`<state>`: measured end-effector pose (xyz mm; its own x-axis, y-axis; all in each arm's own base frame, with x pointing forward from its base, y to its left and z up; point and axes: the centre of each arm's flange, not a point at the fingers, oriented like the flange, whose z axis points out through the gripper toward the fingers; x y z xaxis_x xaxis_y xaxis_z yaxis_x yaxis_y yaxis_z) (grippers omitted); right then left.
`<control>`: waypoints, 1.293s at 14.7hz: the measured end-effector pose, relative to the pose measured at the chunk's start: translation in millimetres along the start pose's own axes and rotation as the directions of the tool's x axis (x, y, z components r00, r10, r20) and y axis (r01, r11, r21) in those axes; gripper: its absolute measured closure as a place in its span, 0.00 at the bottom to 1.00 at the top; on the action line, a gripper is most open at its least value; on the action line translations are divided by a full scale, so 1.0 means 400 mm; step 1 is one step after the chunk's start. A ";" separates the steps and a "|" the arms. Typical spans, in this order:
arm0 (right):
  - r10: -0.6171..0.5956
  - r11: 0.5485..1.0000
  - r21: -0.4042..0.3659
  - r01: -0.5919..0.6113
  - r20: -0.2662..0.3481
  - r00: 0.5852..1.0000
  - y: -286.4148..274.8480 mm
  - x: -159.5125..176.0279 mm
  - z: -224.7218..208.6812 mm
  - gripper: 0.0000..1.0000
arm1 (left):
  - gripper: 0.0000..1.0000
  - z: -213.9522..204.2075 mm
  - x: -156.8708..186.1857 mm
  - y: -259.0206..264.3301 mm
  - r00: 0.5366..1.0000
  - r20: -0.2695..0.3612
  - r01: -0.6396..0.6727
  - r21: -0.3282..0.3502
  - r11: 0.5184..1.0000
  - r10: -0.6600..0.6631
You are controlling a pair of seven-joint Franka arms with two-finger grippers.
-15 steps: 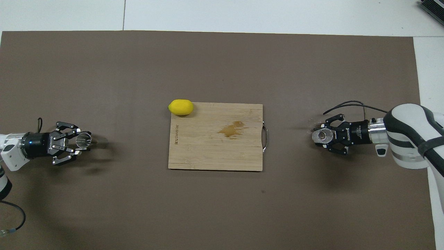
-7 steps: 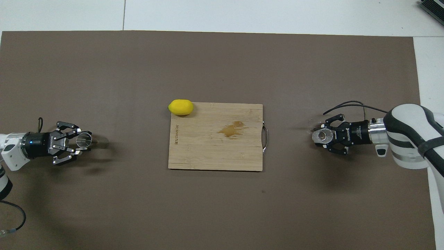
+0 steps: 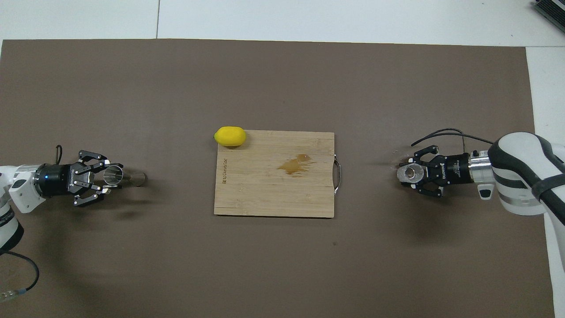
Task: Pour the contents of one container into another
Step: 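Close the left gripper around the small metal cup, then carry the metal cup onto the wooden cutting board with the left gripper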
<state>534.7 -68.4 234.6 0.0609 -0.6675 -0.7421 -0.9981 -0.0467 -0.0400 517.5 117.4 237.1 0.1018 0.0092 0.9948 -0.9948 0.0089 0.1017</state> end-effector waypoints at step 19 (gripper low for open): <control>0.000 1.000 0.000 0.000 0.000 1.000 0.001 0.000 0.000 0.49 | 0.49 0.442 0.080 0.025 1.000 -0.019 -0.007 -0.039 0.999 0.007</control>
<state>534.3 -68.4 234.6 0.0608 -0.6675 -0.7421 -0.9981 -0.0467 -0.0398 509.3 -59.2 271.9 0.0954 0.0278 0.9950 -0.9944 0.0475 0.0940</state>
